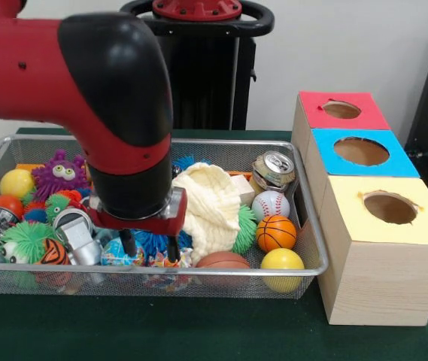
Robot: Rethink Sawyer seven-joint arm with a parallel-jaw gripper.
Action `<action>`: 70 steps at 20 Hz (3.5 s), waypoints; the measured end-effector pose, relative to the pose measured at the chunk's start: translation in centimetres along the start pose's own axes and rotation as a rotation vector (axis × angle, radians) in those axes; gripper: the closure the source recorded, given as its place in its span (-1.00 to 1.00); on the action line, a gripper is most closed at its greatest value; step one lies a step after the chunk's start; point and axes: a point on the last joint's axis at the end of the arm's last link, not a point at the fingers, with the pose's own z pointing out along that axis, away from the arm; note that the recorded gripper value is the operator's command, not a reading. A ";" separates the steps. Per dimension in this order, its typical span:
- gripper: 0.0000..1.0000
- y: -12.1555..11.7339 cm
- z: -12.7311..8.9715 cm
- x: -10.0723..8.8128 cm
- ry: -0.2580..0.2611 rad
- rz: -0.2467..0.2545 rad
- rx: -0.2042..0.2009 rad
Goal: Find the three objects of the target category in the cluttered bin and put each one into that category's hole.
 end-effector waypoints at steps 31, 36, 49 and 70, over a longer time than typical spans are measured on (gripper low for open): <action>-1.00 2.1 7.2 2.3 -0.118 -0.113 0.030; 1.00 1.6 7.5 2.7 -0.153 -0.113 0.022; 1.00 2.0 4.0 4.0 -0.168 -0.125 0.022; 1.00 15.9 -8.8 7.3 -0.295 -0.284 0.096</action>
